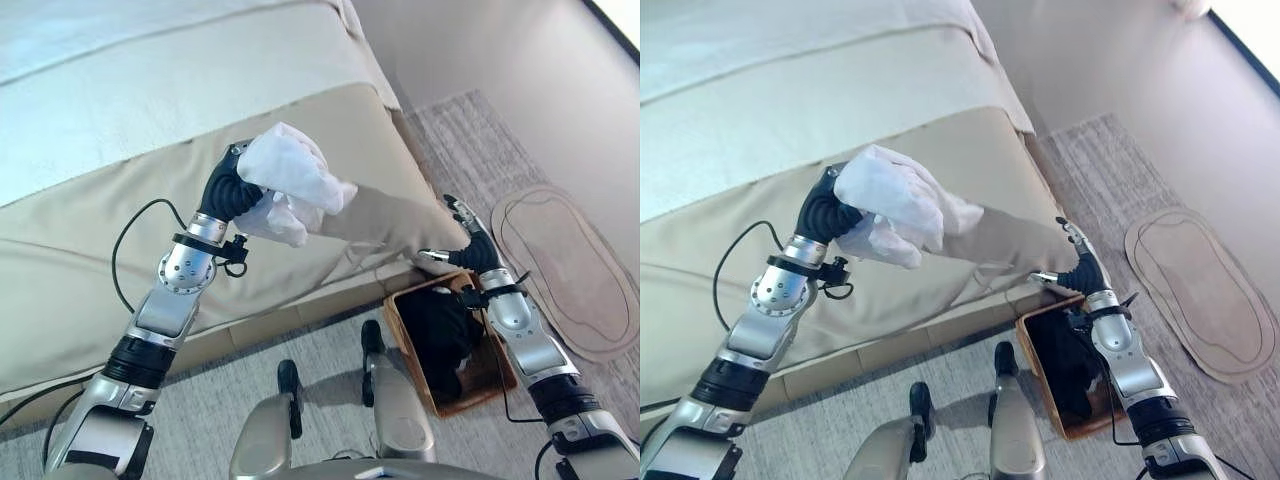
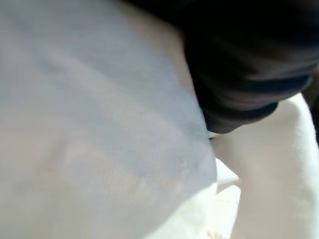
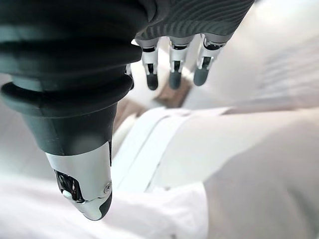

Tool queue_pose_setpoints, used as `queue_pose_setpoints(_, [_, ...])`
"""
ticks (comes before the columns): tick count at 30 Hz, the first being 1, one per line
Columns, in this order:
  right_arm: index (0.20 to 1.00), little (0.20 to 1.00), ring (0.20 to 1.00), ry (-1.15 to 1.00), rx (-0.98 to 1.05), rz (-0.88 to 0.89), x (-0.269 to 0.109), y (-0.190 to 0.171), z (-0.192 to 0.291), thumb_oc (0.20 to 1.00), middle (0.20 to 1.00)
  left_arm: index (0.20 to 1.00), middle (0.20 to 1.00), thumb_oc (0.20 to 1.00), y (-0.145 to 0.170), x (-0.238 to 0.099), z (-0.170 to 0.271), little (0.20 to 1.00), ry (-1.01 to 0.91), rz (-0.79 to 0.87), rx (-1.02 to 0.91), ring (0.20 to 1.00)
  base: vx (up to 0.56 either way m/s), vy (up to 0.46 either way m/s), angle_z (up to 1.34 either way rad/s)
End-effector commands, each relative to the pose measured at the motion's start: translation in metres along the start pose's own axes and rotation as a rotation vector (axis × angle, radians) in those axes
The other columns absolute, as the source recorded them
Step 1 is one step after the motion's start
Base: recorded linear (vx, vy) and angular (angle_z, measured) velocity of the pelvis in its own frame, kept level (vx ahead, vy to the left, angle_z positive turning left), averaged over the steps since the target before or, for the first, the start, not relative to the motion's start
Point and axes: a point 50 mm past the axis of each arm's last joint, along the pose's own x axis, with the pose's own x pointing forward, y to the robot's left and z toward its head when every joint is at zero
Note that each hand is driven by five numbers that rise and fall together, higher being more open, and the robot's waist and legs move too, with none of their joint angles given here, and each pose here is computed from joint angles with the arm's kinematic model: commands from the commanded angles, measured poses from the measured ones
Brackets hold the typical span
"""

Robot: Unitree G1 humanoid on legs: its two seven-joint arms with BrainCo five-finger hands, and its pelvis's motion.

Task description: Pick up clothes into the bucket

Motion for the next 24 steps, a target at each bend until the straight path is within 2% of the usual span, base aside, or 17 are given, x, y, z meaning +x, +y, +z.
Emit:
queue_pose_setpoints(1, [1.0,1.0,1.0,-0.095,-0.101,0.084,0.009,0.012,0.017,1.0,1.0,0.2,0.2,0.2,-0.005,0.007,0.029,0.2,-0.16,-0.018,-0.126,0.2,0.08,0.031,0.02])
queue_pose_setpoints(5, [1.0,1.0,1.0,-0.161,-0.143,0.159,0.011,0.031,0.032,1.0,1.0,0.2,0.2,0.2,-0.012,0.012,0.034,0.2,-0.175,-0.056,-0.18,0.2,0.07,0.033,0.02])
queue_pose_setpoints(12, [1.0,1.0,1.0,-0.242,-0.035,0.29,0.013,0.071,0.06,1.0,1.0,0.2,0.2,0.2,-0.031,0.024,0.039,0.2,-0.189,-0.114,-0.289,0.2,0.03,0.014,-0.01])
queue_pose_setpoints(14, [1.0,1.0,1.0,-0.243,-0.034,0.29,0.014,0.071,0.06,1.0,1.0,0.2,0.2,0.2,-0.031,0.024,0.039,0.2,-0.189,-0.114,-0.288,0.2,0.0,0.0,0.0])
queue_pose_setpoints(15, [1.0,1.0,1.0,-0.26,0.015,0.36,0.015,0.089,0.07,1.0,1.0,0.2,0.2,0.2,-0.042,0.028,0.044,0.2,-0.205,-0.157,-0.322,0.2,0.0,0.0,0.0])
queue_pose_setpoints(22, [1.0,1.0,1.0,-0.284,0.163,0.444,0.017,0.114,0.092,1.0,1.0,0.2,0.2,0.2,-0.056,0.033,0.05,0.2,-0.218,-0.192,-0.366,0.2,0.0,0.0,0.0])
queue_pose_setpoints(24, [1.0,1.0,1.0,-0.269,0.314,0.486,0.016,0.126,0.1,1.0,1.0,0.2,0.2,0.2,-0.063,0.032,0.048,0.2,-0.21,-0.189,-0.397,0.2,0.0,0.0,0.0])
